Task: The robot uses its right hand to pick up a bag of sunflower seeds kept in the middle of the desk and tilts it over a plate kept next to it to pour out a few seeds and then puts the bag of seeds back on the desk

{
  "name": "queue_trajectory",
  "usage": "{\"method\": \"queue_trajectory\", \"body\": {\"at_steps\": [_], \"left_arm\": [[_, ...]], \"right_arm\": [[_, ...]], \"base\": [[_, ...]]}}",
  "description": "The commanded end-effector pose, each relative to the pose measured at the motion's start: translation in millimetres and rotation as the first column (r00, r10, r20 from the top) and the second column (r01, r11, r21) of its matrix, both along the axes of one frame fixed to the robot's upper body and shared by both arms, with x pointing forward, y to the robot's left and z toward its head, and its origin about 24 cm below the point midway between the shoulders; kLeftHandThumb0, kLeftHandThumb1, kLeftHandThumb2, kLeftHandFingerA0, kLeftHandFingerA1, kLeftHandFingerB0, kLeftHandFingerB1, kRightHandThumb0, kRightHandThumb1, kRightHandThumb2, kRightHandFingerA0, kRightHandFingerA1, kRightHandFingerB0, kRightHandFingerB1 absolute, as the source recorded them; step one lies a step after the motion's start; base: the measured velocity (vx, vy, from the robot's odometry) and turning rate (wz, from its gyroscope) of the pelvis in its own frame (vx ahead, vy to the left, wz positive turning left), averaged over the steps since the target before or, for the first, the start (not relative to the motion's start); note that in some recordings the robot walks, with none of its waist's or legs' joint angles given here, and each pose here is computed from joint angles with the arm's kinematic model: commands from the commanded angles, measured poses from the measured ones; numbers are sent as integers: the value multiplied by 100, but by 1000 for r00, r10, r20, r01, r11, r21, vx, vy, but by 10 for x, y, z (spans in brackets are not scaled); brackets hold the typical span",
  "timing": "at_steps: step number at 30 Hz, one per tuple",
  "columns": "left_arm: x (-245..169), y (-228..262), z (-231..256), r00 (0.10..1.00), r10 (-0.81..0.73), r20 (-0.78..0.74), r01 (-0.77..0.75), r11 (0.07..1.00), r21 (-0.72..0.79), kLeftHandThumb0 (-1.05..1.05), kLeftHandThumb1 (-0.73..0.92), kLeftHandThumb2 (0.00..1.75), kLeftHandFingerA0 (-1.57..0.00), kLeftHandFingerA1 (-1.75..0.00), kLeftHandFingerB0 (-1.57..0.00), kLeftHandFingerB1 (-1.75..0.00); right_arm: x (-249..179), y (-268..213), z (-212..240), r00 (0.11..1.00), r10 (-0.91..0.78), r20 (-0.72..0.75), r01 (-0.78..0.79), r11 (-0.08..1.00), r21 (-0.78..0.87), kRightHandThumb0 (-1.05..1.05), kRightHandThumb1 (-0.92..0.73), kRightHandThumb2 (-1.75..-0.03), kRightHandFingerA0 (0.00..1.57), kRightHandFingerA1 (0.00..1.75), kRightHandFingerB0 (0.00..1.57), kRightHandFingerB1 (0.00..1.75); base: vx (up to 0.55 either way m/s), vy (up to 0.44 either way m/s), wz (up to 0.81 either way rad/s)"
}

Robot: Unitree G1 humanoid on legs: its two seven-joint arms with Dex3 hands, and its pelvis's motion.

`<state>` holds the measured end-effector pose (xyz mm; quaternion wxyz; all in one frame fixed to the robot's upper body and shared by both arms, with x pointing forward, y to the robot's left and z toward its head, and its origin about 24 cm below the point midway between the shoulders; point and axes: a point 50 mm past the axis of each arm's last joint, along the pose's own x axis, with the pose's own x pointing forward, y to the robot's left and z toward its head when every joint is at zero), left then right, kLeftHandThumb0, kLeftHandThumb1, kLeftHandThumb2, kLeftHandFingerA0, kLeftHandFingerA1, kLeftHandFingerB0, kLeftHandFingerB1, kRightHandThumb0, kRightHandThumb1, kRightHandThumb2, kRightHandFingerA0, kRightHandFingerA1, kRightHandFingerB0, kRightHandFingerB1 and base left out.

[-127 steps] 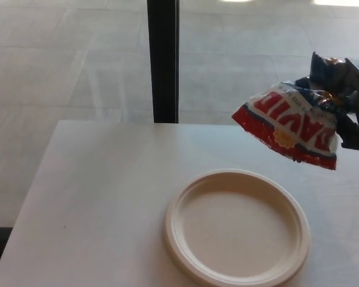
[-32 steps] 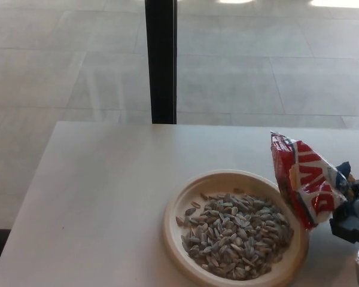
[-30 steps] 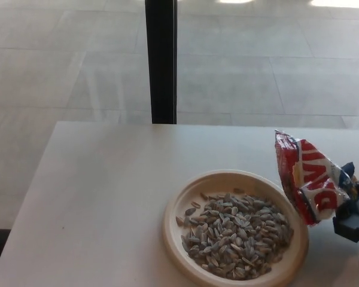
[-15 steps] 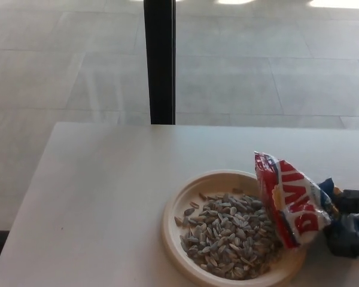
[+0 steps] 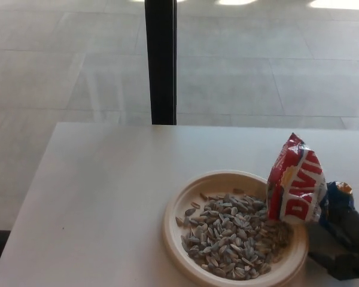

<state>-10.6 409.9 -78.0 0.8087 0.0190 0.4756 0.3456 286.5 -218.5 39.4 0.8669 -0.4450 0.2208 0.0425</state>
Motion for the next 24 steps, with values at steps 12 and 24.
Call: {"method": "queue_trajectory", "body": {"at_steps": [12,24], "left_arm": [[-33,30,25,1000,22,1,-22,1000,6,-76,73,62,-54,-56,-57,-45],[-94,30,25,999,14,-37,-14,1000,14,-77,72,62,-55,-53,-55,-43]], "right_arm": [[-28,-163,213,995,8,-95,-9,1000,-9,-57,-38,-58,0,0,0,0],[-45,-245,861,958,-28,286,-95,909,407,-54,-29,-68,0,15,0,22]], "base": [[0,0,0],[0,0,0]]}}
